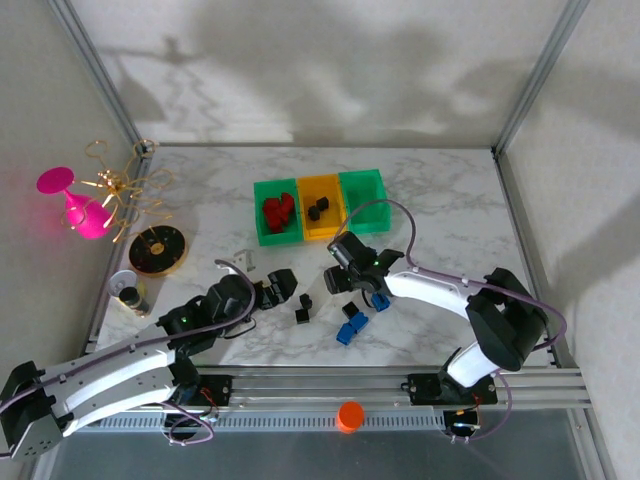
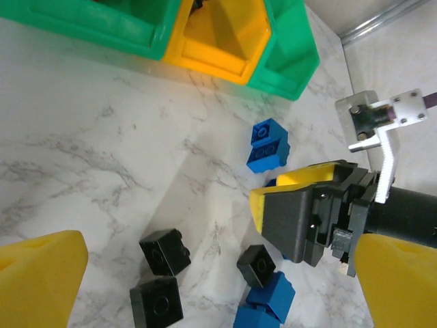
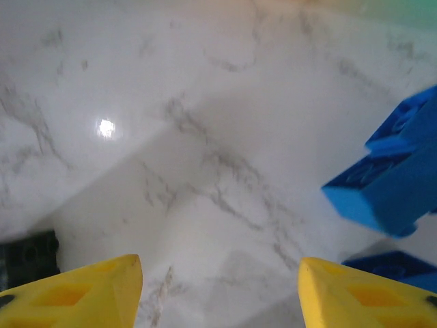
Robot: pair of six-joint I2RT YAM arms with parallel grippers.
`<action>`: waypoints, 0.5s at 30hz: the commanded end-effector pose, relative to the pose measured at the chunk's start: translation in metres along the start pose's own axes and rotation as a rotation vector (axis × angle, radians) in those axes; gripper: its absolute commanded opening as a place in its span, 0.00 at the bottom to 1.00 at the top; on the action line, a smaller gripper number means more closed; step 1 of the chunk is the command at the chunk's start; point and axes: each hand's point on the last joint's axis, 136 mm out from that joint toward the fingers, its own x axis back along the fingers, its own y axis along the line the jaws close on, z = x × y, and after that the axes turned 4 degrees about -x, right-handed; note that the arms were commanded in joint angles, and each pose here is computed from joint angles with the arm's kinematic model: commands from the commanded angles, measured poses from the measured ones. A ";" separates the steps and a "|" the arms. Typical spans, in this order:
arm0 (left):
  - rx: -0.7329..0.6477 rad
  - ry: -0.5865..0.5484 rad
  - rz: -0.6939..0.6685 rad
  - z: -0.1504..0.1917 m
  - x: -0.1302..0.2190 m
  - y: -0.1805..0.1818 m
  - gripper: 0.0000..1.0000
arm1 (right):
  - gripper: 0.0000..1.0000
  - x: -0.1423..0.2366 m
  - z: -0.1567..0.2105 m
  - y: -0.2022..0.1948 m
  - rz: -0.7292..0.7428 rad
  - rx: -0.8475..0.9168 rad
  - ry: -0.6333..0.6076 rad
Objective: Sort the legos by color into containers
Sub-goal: Pick up the lego from the bottom-center of the table.
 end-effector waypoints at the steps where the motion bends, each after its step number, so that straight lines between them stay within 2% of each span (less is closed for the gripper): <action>1: 0.017 -0.009 -0.028 0.007 0.000 0.004 1.00 | 0.63 0.004 0.027 -0.001 0.005 0.021 0.070; 8: -0.001 0.018 -0.031 0.024 -0.003 -0.003 1.00 | 0.64 -0.003 0.057 -0.005 0.053 0.046 0.149; 15: -0.025 0.028 -0.054 0.031 -0.006 -0.004 1.00 | 0.60 -0.010 0.062 -0.002 0.057 0.065 0.159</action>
